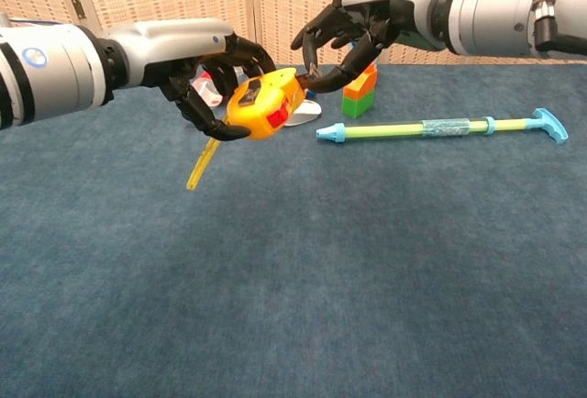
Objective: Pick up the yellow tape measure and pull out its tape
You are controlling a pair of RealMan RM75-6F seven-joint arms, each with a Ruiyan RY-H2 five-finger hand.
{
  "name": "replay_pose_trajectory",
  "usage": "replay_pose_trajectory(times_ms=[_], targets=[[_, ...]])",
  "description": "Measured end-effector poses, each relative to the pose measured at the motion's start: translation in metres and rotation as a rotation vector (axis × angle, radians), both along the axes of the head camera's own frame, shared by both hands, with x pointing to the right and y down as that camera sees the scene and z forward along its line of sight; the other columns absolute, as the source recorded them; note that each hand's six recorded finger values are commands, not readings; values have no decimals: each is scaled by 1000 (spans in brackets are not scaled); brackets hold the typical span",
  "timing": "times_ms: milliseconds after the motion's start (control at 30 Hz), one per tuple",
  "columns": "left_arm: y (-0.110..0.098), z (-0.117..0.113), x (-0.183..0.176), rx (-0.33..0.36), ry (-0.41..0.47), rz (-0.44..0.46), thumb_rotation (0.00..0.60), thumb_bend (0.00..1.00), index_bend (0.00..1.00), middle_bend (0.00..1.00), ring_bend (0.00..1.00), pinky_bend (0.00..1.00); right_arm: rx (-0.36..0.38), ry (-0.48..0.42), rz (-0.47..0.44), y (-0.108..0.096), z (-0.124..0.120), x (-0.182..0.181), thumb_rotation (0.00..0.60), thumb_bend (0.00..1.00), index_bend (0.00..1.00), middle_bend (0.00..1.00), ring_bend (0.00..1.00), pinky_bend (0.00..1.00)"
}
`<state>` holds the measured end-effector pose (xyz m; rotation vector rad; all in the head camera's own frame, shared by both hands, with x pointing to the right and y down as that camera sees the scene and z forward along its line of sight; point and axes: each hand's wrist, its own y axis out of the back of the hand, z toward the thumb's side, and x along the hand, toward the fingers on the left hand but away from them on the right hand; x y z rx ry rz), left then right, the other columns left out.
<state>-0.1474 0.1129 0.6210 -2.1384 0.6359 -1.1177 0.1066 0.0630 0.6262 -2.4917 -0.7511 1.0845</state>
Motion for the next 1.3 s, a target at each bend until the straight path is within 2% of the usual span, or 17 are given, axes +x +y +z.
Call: replay_pose_trajectory(times_ms=[233,500,800,1300], targets=[[-1,2,-1,3,-3,-5,600,380,550,604,537,291,3,6,0,0,1,0,600,328,599,175,96,22],[-2,4,-4,-2,-3,-13,600,380,550,604,537,291,5,8,0,0,2,-1,600,417,606,181,104,23],[-4,7,-8,-3,-9,-20,600,380,550,604,537,289,7,9,3,0,1,-1,600,427,625,198,111,22],[-6,36,-45,-8,-117,-34,600,380,554,604,537,267,0,12,31,-2,-13,27,600,429,630,201,117,22]])
